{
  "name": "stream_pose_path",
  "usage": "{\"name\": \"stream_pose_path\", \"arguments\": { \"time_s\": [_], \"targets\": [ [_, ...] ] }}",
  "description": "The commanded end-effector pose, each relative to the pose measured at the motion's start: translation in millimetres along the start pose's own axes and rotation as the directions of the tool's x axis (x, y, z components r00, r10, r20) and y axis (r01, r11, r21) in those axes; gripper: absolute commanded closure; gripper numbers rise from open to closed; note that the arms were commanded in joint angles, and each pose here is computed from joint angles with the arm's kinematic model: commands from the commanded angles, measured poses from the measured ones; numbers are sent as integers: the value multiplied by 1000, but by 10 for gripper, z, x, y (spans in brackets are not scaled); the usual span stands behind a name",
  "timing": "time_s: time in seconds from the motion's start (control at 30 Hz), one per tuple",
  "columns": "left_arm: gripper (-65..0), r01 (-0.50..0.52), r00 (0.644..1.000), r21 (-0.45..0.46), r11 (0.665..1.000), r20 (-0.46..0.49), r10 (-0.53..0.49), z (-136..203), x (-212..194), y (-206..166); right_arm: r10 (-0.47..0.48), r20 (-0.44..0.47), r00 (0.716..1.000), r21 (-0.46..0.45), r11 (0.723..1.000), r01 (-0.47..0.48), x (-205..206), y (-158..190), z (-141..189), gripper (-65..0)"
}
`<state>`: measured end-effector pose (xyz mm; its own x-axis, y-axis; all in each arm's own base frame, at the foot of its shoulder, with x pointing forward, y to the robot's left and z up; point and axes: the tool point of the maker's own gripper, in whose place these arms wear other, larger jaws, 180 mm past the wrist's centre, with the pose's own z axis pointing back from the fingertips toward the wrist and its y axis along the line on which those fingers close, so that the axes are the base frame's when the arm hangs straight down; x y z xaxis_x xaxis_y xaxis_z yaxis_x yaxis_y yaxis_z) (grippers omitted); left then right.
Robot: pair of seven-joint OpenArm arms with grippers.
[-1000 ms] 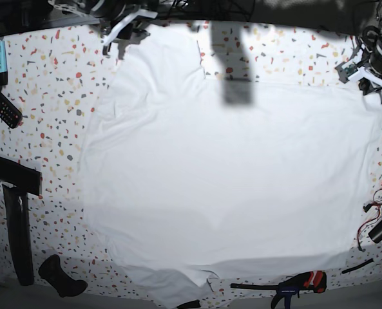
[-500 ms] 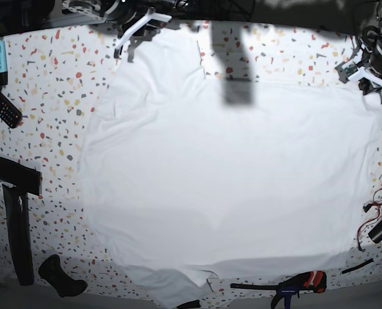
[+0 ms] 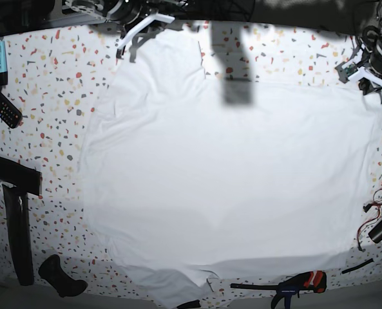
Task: Fold the T-shirt properly
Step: 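Lower both grippers and grasp the shirt's collar-side edge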
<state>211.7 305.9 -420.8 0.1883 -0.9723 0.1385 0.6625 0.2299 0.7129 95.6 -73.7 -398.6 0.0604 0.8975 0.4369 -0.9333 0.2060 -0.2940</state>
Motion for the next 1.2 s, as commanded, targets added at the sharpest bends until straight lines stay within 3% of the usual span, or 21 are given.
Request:
{"name": "stream_pose_path", "arguments": {
  "time_s": [0.0,0.17,0.27,0.43,0.63,0.9,1.17],
  "targets": [
    [0,20,1000,36,999,5,-20,9,-11,146,-3,22,1000,-17,1000,4,52,-41,30,0],
    [0,19,1000,38,999,6,-20,8,-7,149,-97,-36,995,-158,983,90,-48,-308,79,0],
    [0,11,1000,70,998,10,-12,12,10,203,-125,-29,992,-198,973,117,-43,-383,101,0],
    [0,-17,1000,236,972,17,13,46,21,530,-136,6,991,-255,958,133,33,-590,93,0],
    [0,-25,999,287,957,29,17,25,61,705,-207,122,971,-268,935,233,265,-938,60,0],
    [0,-51,998,350,935,53,35,-40,166,973,-144,199,969,-386,898,212,495,-1575,146,0],
    [0,-167,985,412,896,109,134,-157,445,1149,-127,271,954,-460,854,244,749,-2012,154,0]
  ]
}}
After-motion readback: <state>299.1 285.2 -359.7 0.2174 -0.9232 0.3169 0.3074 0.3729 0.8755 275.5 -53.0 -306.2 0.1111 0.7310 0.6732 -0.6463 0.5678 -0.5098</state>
